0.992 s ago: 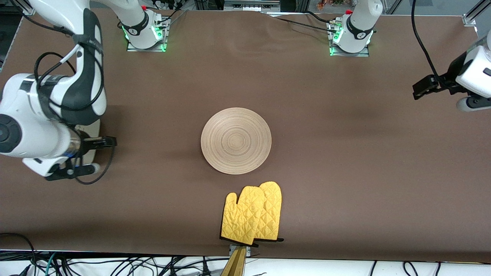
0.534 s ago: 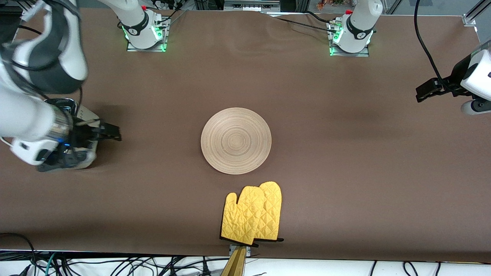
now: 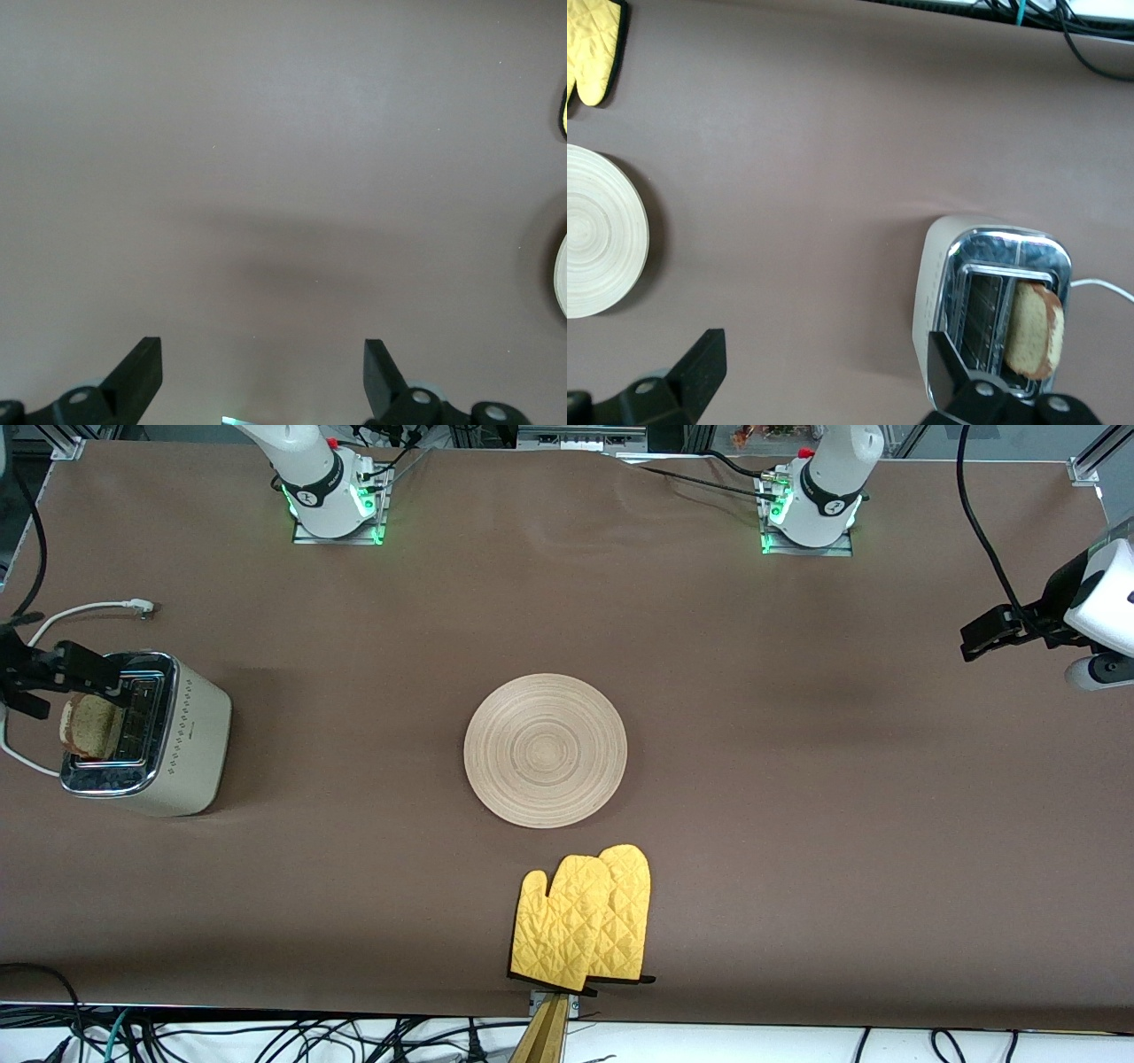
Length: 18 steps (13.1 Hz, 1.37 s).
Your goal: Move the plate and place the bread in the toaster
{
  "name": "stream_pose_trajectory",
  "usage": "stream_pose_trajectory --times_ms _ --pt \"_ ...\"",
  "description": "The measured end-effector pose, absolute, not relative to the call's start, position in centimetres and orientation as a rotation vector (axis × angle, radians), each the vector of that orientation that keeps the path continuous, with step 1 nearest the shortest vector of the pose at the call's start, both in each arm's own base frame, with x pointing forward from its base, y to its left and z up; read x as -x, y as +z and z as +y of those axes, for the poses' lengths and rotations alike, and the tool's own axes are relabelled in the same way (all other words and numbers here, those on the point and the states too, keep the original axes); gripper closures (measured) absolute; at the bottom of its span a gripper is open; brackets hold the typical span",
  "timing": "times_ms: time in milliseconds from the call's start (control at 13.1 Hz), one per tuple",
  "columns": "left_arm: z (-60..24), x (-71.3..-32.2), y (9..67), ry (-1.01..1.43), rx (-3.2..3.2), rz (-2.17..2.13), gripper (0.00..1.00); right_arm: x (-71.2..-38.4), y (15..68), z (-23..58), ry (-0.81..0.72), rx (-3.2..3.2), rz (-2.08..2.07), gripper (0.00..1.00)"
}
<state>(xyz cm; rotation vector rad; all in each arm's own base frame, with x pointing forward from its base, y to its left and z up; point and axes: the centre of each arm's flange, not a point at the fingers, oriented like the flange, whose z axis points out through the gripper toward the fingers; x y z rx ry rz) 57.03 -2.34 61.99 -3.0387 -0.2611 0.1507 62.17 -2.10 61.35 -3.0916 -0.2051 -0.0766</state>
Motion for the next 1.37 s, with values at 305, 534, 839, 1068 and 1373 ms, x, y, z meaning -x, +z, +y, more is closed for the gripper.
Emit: stream_pose_trajectory --times_ms 305,534,839,1068,1373 --pt "-2.3 -57.0 62.0 0.151 3.039 -0.261 0.0 -60.0 58.7 -3.5 -0.03 3.08 -0.178 0.0" --pt "-2.3 -57.0 62.0 0.151 3.039 -0.261 0.0 -58.9 58.5 -1.9 -0.003 3.114 -0.18 0.0" --pt "-2.4 -57.0 62.0 0.151 3.039 -0.261 0.0 -58.5 58.3 -1.6 0.017 3.132 -0.137 0.0" --pt "-2.5 -57.0 62.0 0.15 3.039 -0.257 0.0 -58.5 58.4 -2.0 0.018 3.18 -0.15 0.0" --pt "-2.7 -57.0 62.0 0.15 3.04 -0.251 0.0 -58.5 58.4 -2.4 0.018 3.19 -0.143 0.0"
